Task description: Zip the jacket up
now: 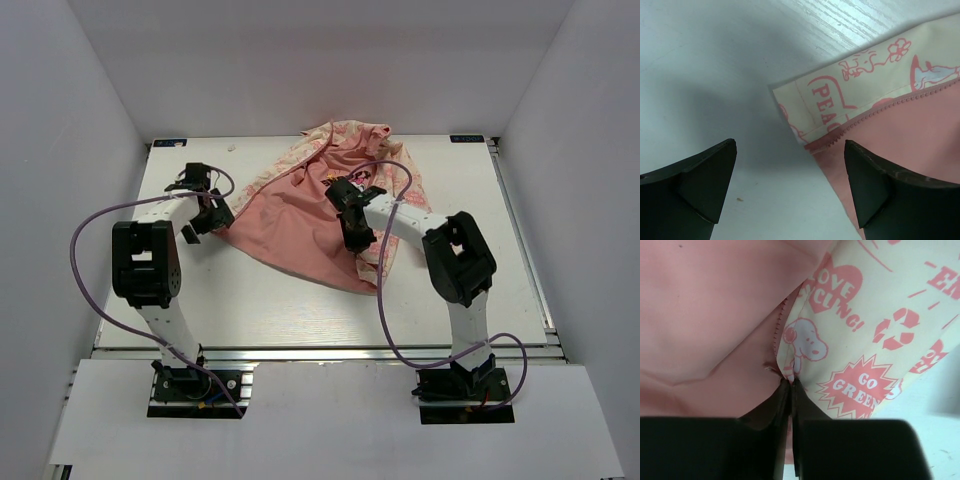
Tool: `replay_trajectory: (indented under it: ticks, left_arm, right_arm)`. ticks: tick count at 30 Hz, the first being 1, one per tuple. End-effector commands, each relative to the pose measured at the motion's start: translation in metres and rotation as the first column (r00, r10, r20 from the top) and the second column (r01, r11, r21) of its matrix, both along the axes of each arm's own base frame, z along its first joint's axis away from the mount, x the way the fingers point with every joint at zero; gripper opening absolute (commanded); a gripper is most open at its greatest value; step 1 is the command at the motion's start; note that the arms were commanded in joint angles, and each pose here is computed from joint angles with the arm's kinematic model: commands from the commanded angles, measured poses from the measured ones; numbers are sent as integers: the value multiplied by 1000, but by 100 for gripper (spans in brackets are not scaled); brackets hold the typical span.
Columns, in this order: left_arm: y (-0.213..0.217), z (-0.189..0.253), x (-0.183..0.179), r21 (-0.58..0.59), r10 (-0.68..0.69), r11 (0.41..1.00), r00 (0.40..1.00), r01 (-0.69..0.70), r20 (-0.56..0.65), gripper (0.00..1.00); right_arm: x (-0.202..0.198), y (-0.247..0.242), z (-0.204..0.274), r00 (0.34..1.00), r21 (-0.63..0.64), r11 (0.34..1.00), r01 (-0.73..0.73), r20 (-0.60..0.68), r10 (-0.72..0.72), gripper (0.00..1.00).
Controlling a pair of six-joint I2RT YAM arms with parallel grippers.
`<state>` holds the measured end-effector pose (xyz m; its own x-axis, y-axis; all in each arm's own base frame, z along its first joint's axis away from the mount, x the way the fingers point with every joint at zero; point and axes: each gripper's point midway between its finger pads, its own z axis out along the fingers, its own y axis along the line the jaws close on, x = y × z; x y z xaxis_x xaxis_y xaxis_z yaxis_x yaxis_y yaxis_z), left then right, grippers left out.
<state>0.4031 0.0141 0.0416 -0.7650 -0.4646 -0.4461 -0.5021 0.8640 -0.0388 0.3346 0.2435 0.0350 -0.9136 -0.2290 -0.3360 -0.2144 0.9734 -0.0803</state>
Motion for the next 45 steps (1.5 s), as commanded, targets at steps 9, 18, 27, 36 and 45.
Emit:
replay_trajectory:
  ticks: [9,18,27,36,45]
  left_arm:
    - [-4,26,30,-20,-2,1000,994,4,113,79]
    - [-31,22,39,-116,-153,978,973,174,174,0]
    - [-82,101,25,-191,-256,915,875,357,411,0]
    - [-68,105,-18,45,-135,991,952,128,274,43]
    - [-17,75,12,13,57,998,979,-61,197,96]
  right_arm:
    - [8,21,70,993,202,978,-44,117,21,0]
    - [-9,21,86,995,389,918,-84,88,54,0]
    - [-45,-27,62,998,375,925,-51,63,29,8]
    - [-61,-42,57,997,425,904,-32,81,-3,84]
    - [-53,-48,78,992,387,920,-58,128,9,89]
